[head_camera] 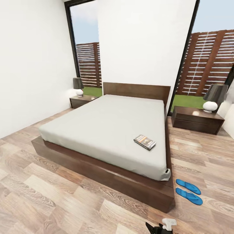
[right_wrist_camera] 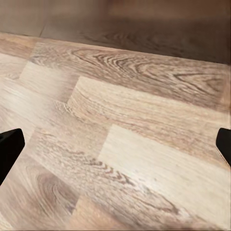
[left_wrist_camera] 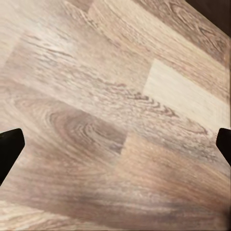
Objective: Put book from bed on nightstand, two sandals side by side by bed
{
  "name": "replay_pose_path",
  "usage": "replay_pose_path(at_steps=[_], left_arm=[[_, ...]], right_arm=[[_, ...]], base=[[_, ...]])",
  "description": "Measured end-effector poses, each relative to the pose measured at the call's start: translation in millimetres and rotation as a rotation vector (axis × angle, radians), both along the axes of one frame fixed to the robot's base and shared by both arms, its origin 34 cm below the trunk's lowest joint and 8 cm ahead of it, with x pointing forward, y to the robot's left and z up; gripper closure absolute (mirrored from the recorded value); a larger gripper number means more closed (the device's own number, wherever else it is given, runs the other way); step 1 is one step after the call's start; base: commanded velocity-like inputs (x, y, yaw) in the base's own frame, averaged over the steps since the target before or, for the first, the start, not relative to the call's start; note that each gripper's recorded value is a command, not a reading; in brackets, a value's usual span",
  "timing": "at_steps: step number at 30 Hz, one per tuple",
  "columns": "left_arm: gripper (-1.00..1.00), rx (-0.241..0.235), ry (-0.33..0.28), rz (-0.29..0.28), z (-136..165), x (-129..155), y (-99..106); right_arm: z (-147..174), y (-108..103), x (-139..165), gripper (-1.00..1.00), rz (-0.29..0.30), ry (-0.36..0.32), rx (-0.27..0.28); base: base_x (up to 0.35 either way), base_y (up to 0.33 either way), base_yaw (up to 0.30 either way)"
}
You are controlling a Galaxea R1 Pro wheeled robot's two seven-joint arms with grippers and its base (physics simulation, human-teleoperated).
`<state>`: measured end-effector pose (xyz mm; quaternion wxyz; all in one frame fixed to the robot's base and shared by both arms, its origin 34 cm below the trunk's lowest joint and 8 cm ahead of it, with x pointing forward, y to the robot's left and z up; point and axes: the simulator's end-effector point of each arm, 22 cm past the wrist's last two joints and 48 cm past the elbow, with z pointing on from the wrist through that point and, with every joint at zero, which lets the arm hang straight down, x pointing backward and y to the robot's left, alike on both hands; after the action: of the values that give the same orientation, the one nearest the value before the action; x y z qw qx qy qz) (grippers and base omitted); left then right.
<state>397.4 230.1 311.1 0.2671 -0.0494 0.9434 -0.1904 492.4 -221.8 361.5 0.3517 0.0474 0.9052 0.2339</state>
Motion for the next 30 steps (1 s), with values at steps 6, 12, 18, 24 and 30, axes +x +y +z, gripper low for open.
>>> replay_pose_path(at_steps=[6, 12, 18, 24, 30], left_arm=[[-1.0, -0.001, 0.0, 0.0, 0.1, 0.1, -0.5], [-1.0, -0.001, -0.001, 0.0, 0.1, 0.3, -0.8], [-1.0, -0.001, 0.0, 0.0, 0.0, -0.1, -1.1], [-1.0, -0.001, -0.001, 0.0, 0.1, 0.2, -1.1], [-1.0, -0.001, 0.0, -0.001, 0.1, 0.1, -1.2]], right_arm=[[0.0, 0.4, 0.0, -1.0, 0.0, 0.0, 0.001], [0.1, 0.0, 0.0, -1.0, 0.0, 0.0, 0.0], [0.1, 0.1, 0.0, -1.0, 0.001, 0.0, 0.001], [0.1, 0.2, 0.0, -1.0, 0.001, 0.0, 0.001], [0.1, 0.1, 0.0, -1.0, 0.001, 0.0, 0.001]], base=[[0.0, 0.0, -0.282], [0.0, 0.0, -0.282], [0.0, 0.0, -0.282], [0.0, 0.0, -0.282], [0.0, 0.0, -0.282]])
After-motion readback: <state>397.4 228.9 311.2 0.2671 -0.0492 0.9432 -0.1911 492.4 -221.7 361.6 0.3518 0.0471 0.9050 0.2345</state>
